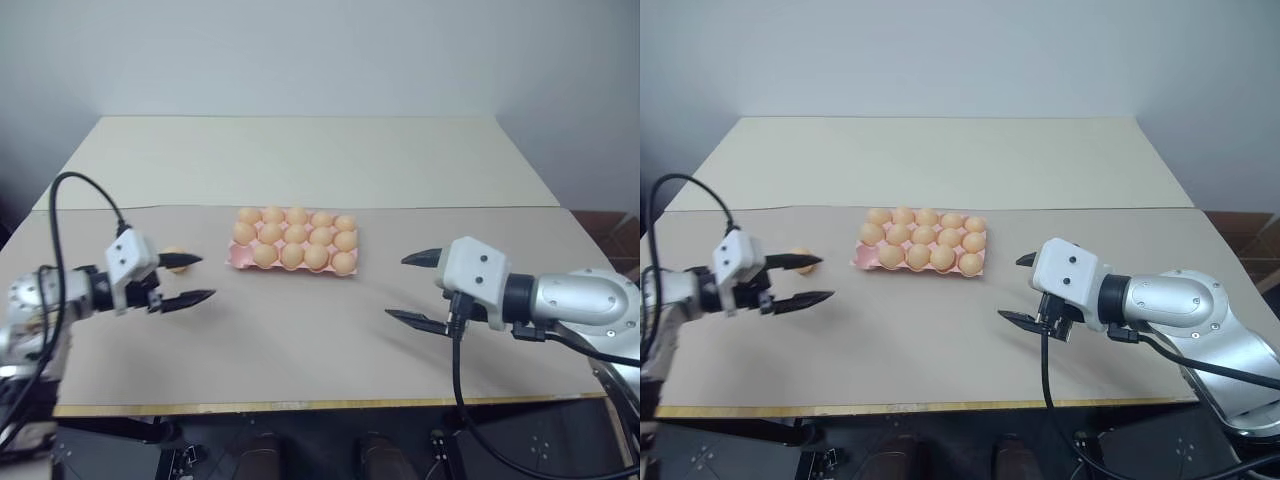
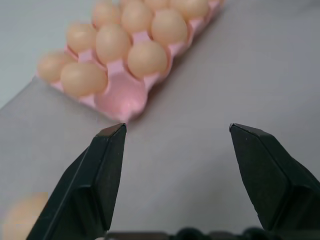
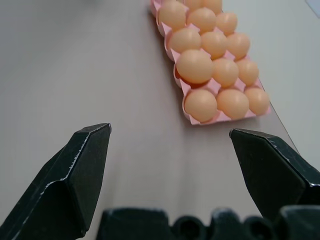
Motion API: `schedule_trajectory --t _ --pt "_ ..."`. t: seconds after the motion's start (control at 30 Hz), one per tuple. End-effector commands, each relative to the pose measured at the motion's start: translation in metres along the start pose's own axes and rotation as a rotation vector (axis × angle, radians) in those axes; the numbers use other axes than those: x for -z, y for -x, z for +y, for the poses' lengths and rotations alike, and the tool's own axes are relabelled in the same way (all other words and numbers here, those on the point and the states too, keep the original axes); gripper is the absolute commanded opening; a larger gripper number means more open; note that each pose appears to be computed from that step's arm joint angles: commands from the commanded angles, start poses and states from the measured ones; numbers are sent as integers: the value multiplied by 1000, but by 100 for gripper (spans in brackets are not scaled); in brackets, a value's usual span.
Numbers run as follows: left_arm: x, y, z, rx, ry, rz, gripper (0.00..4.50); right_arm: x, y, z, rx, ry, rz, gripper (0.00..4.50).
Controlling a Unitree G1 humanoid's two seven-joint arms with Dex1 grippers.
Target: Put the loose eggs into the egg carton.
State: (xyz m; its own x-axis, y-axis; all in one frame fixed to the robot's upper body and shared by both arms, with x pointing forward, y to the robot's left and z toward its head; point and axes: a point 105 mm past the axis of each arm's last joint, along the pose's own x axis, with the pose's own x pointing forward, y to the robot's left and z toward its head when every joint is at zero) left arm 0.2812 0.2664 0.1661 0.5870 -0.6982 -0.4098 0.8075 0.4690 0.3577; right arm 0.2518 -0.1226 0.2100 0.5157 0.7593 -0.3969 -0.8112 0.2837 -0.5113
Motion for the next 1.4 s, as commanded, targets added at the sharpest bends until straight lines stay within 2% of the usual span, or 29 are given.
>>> schedule_trajectory --t 0.03,0.23,0.43,0.63,0.8,0.9,1.17,1.4 --pt "-11 38 -6 -37 -56 66 359 -18 6 -1 -31 66 -68 443" --pt "-15 74 -11 -183 -30 112 359 -19 6 -3 -74 78 -83 443" --pt "-19 76 -17 -247 29 85 359 -18 2 -5 -96 86 -85 443" --pt "-8 45 35 -593 102 82 359 -19 -2 -5 -94 85 -85 443" --pt "0 10 71 -776 225 53 359 -16 -2 -4 -75 89 -54 443" --pt "6 -8 85 -820 291 39 359 -15 -1 -3 -63 81 -46 443" --pt "29 -48 90 -795 382 65 359 -12 4 -1 -20 69 -11 443" --pt "47 -62 87 -773 373 108 359 -11 6 -1 5 63 1 443"
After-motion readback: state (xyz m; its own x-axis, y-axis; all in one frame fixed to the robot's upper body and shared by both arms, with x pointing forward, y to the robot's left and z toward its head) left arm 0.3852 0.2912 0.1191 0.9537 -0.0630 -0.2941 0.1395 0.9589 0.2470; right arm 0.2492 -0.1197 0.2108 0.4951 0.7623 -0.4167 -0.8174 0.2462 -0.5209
